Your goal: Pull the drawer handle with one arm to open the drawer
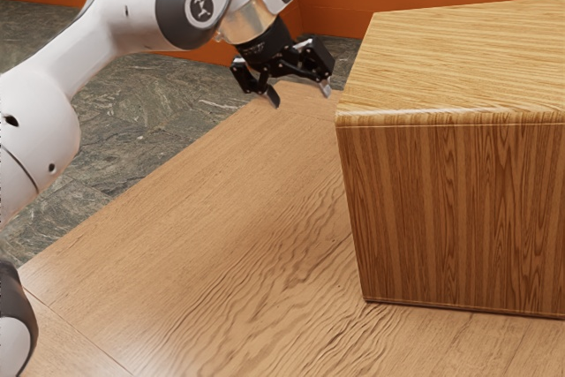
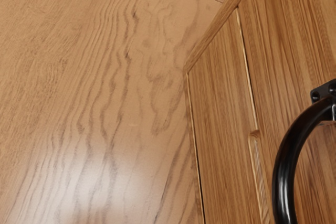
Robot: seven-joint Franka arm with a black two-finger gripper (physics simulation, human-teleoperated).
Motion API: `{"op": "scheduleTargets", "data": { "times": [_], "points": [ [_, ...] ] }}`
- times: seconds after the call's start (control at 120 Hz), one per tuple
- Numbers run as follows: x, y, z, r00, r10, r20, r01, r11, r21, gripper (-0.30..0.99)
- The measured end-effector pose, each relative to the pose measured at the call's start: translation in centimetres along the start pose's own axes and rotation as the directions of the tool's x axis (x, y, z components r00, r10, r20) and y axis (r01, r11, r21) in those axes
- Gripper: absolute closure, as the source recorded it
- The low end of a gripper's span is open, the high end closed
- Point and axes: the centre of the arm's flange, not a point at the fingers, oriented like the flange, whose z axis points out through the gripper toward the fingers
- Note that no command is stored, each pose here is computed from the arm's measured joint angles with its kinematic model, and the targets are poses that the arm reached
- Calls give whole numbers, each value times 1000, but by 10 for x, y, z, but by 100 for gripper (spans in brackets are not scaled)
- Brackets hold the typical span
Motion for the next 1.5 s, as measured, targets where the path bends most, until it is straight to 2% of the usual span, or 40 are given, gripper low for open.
{"op": "scheduleTargets", "data": {
  "times": [0.817, 1.5],
  "points": [
    [1, 8, 23, 1000, -9, 20, 10, 998, -55, 0],
    [3, -7, 40, 998, -31, 49, 33, 999, -40, 0]
  ]
}}
